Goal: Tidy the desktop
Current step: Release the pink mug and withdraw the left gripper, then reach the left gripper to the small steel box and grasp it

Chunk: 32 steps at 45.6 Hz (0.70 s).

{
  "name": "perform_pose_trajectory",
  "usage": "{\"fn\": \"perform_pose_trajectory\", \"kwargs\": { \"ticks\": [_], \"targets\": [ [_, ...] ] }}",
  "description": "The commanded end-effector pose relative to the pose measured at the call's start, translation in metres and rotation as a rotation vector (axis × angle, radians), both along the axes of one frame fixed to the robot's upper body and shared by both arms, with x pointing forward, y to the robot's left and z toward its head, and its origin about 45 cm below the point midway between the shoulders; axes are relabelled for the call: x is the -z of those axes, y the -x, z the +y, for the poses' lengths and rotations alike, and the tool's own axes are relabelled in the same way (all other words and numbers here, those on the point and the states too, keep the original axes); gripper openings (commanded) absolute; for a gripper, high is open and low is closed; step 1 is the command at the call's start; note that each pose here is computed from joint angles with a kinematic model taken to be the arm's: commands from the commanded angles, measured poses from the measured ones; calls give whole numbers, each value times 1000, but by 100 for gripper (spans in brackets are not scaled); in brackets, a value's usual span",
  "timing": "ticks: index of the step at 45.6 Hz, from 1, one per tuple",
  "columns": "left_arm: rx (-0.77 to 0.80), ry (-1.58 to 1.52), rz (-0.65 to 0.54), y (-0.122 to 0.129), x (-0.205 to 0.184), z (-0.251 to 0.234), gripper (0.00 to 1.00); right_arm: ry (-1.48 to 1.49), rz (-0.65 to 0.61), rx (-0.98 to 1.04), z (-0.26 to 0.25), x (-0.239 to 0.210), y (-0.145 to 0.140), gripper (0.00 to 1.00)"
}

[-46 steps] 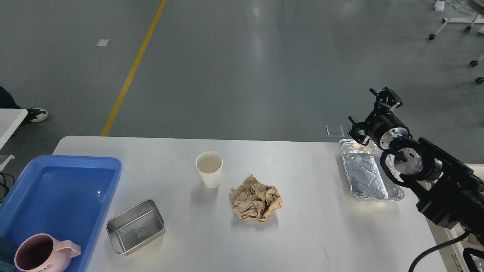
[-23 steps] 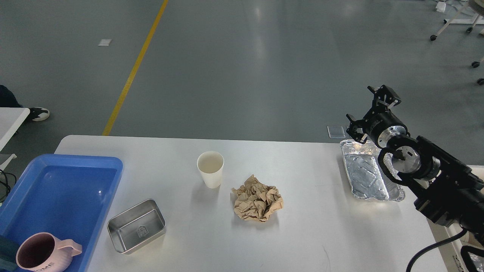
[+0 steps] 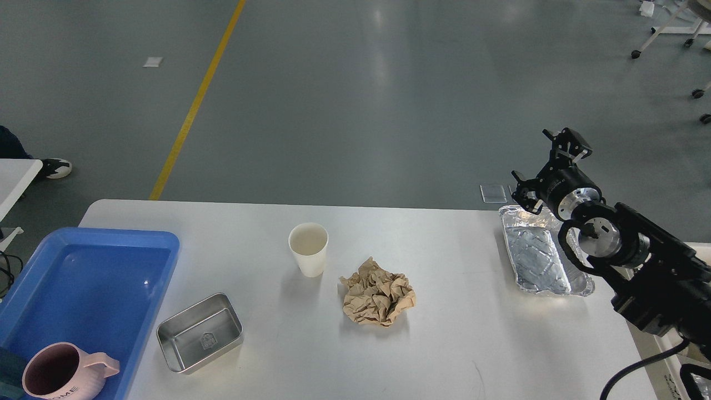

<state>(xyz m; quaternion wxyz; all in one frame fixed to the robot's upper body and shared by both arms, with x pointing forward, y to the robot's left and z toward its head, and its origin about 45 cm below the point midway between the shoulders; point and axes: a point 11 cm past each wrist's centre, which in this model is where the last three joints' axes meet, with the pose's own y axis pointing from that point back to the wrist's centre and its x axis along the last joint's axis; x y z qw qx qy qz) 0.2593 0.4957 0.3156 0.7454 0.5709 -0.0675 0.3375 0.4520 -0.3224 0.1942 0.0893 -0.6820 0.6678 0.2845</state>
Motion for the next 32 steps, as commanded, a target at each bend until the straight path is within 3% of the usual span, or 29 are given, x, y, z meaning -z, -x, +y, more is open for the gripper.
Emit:
{"fn": "perform_pose_trajectory", "kwargs": {
  "ticks": [1,16,21,32],
  "targets": [
    [41,-20,-11,-19,38,-25,100,-1,-1,-2,1,0,0,100],
    [210,-14,-24,-25,108,-81,100,3,3,2,-3,1,2,100],
    [279,2,-12,-16,122,-91,100,4,6,4,-3,2,2,100],
    [256,27,73,13,157,-94,100,2,5,2,-2,2,2,100]
  ]
}}
